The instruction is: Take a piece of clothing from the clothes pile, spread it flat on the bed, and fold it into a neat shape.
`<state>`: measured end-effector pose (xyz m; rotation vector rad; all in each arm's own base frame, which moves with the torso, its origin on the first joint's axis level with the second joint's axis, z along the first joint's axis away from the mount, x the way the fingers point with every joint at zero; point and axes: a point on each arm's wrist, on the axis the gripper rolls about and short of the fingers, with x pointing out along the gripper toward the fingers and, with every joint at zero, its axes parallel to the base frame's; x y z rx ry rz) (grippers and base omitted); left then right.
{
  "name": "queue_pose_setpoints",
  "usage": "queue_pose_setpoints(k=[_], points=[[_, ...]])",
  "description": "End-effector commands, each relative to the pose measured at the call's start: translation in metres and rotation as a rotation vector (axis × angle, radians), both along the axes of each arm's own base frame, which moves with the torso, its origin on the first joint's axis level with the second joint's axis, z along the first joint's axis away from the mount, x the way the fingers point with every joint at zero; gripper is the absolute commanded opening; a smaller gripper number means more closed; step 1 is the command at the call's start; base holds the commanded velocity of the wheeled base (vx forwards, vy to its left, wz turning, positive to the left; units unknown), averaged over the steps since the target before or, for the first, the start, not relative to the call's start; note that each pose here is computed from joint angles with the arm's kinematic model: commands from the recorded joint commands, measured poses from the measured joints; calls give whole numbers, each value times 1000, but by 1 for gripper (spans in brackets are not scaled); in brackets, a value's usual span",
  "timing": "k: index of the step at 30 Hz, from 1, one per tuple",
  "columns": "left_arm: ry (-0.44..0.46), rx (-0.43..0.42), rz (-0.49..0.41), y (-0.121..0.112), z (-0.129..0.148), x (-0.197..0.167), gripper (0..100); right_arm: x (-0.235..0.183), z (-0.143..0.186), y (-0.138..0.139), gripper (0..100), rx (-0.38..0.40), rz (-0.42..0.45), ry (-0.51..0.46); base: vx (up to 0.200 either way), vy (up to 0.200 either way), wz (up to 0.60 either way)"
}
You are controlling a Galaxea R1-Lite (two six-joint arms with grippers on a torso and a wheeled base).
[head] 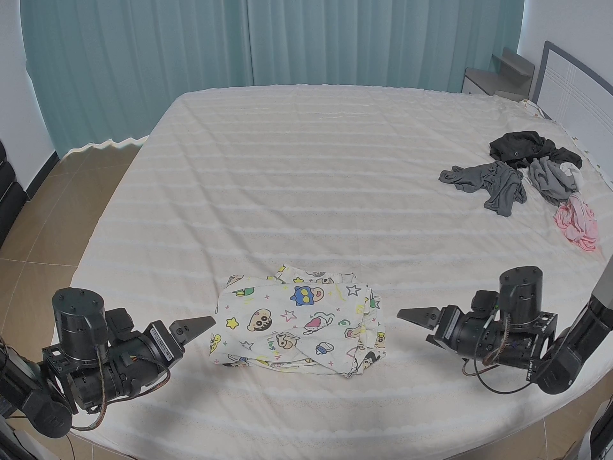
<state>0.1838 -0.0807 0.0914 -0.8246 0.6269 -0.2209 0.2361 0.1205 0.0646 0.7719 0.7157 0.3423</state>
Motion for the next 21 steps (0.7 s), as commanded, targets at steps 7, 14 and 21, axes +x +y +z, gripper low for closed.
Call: queue_pose_setpoints(k=[7, 14, 21], points=[[51, 2, -15, 2, -12, 0, 100, 30, -15, 47, 100, -25, 93, 42, 0, 0, 0], [60, 6, -15, 1, -14, 0, 100, 32, -14, 68, 100, -36, 149, 58, 0, 0, 0], [56, 4, -15, 1, -13, 1, 100, 31, -20, 82, 100, -41, 186, 62, 0, 0, 0]])
